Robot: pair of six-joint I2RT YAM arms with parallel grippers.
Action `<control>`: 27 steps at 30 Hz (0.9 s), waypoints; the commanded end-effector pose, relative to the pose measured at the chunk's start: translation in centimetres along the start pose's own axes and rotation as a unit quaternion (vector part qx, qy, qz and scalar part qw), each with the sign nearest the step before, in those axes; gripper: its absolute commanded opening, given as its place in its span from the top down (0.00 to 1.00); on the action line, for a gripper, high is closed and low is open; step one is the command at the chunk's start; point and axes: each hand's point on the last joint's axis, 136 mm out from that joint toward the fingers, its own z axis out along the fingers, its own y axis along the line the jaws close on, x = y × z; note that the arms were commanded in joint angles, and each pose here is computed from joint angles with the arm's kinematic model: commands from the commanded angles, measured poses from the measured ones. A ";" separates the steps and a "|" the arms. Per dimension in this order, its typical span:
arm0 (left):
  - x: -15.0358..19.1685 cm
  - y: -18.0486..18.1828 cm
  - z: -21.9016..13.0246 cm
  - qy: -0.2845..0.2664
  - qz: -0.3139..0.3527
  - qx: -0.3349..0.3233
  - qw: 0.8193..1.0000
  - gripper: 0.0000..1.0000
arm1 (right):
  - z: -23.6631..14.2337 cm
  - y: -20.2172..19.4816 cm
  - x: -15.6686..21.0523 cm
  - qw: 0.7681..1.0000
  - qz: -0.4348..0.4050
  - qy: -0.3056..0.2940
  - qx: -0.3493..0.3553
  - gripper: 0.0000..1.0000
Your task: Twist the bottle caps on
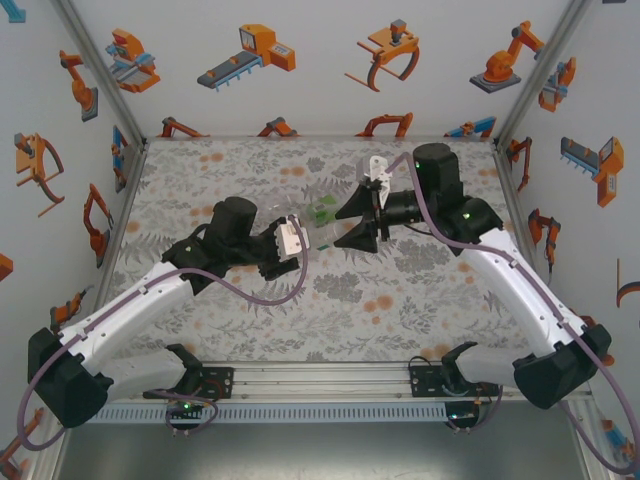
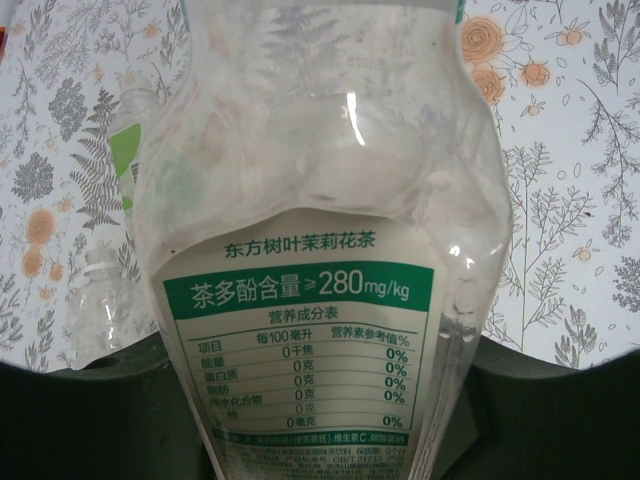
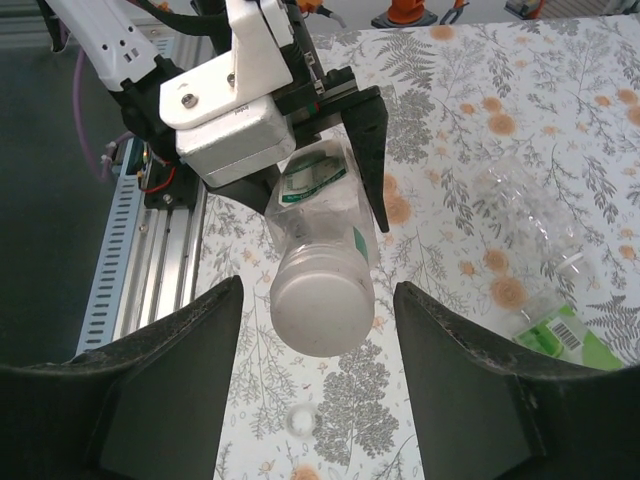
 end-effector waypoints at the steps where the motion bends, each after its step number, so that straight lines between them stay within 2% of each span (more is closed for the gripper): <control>1: -1.4 0.0 -0.9 -0.017 0.014 0.000 1.000 1.00 | 0.4 0.1 0.2 1.000 -0.013 -0.005 -0.012 0.43; 6: -1.4 0.0 -1.0 -0.016 0.015 -0.002 1.000 1.00 | 0.5 -0.2 0.6 1.000 -0.009 0.002 -0.005 0.43; 12: -1.6 0.2 -1.0 -0.018 0.017 -0.006 1.000 1.00 | 0.4 0.0 0.4 1.000 -0.011 -0.001 -0.008 0.51; 27: -1.9 0.4 -1.2 -0.024 0.014 -0.010 1.000 1.00 | 0.4 0.1 0.8 1.000 -0.002 0.005 -0.009 0.46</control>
